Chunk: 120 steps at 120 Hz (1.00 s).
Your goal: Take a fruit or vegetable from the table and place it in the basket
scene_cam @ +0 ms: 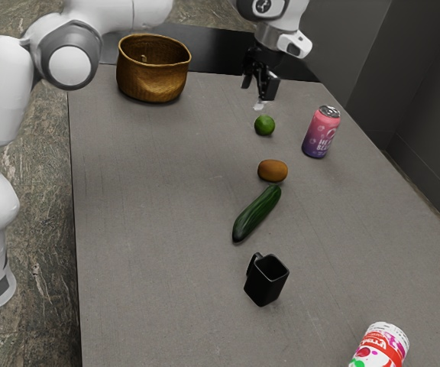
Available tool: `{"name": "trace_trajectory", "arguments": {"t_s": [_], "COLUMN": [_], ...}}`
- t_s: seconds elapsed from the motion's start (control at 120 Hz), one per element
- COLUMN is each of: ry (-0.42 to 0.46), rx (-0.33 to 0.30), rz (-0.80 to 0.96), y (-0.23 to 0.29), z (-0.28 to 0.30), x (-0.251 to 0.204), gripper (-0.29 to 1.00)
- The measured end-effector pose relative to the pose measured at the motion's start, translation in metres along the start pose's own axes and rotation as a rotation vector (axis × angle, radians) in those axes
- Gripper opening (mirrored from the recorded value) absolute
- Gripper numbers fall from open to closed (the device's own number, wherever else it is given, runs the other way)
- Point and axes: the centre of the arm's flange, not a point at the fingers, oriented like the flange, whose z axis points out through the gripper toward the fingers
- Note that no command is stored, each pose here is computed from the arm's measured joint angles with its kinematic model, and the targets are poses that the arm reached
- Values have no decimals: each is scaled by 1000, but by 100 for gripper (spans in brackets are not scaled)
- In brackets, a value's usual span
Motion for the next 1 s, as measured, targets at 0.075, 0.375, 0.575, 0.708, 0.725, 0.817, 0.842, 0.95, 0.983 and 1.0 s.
{"name": "trace_trajectory", "arguments": {"t_s": [0.075,0.375,0.575,0.708,0.725,0.817,0.842,0.95,0.983,1.0], "ry": [-5,14,7,-6,-7,-10,-10,-1,0,1], "rx": [2,-51,-6,4,4,4,3,0,-2,-3], "rz": [14,176,260,301,305,330,337,362,369,372], "y": [-1,56,63,60,60,60,61,62,62,62], "z": [4,88,116,135,138,148,151,161,164,166], "x": [1,73,84,89,89,92,92,97,98,99], "gripper": [70,70,70,70,70,70,70,70,70,70]}}
